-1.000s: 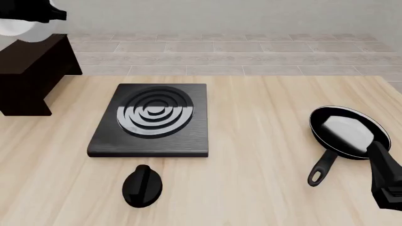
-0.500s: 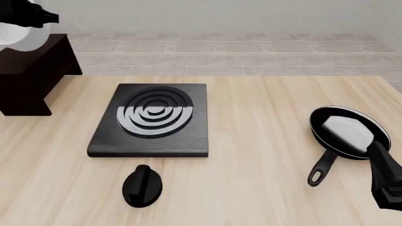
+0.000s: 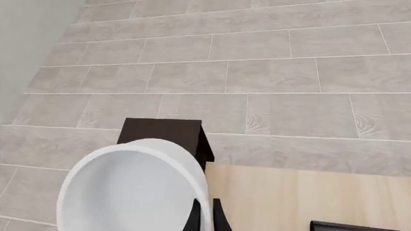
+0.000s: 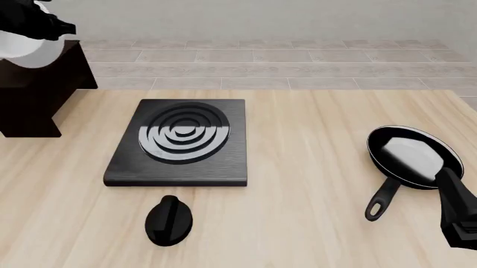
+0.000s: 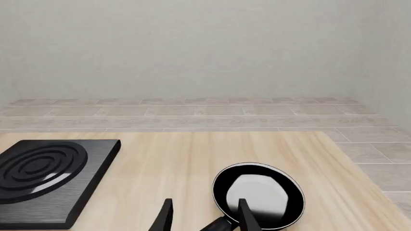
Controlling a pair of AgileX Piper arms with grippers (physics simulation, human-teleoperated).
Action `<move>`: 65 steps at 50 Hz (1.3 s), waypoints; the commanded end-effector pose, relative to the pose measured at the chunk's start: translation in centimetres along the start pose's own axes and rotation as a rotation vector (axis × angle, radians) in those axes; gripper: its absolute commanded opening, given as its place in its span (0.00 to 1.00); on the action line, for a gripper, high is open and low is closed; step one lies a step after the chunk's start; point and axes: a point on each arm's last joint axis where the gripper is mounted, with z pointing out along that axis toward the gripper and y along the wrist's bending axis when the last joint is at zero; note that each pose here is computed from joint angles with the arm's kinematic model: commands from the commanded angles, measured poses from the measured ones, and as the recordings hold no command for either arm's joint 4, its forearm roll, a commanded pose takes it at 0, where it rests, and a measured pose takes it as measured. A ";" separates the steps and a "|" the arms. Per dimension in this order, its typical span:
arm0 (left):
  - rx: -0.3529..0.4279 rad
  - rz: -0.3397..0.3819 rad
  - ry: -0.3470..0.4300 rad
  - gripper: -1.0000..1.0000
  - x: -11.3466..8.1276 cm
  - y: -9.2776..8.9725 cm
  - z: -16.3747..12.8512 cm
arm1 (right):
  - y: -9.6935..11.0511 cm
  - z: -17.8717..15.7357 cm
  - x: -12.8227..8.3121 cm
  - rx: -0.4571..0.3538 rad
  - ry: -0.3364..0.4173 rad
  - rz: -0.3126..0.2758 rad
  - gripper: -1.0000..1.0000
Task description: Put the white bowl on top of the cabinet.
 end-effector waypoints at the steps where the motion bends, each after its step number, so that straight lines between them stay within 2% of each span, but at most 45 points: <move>1: -0.031 -0.005 0.068 0.00 2.5 1.8 2.8 | 0.0 0.0 0.0 0.000 0.000 0.000 1.00; 2: -0.035 -0.007 0.073 0.00 2.9 2.1 3.4 | 0.0 0.0 0.0 0.000 0.000 0.000 1.00; 6: -0.051 -0.015 0.049 0.00 2.2 2.8 2.8 | 0.0 0.0 0.0 0.000 0.000 0.000 1.00; 11: -0.057 -0.015 0.039 0.00 1.2 3.2 2.1 | 0.0 0.0 0.0 0.000 0.000 0.000 1.00; 16: -0.059 -0.020 0.041 0.00 1.1 3.4 2.1 | 0.0 0.0 0.0 0.000 0.000 0.000 1.00; 39: -0.084 -0.029 0.062 0.00 2.1 5.0 2.4 | 0.0 0.0 0.0 0.000 0.000 0.000 1.00; 45: -0.093 -0.026 0.055 0.00 1.9 5.6 2.3 | 0.0 0.0 0.0 0.000 0.000 0.000 1.00; 47: -0.087 -0.025 0.059 0.00 2.9 5.1 4.0 | 0.0 0.0 0.0 0.000 0.000 0.000 1.00; 48: -0.089 -0.023 0.057 1.00 3.4 5.1 4.7 | 0.0 0.0 0.0 0.000 0.000 0.000 1.00; 54: -0.096 -0.023 0.054 1.00 3.8 5.5 5.1 | 0.0 0.0 0.0 0.000 0.000 0.000 1.00; 65: -0.102 -0.024 0.036 1.00 3.5 5.6 4.1 | 0.0 0.0 0.0 0.000 0.000 0.000 1.00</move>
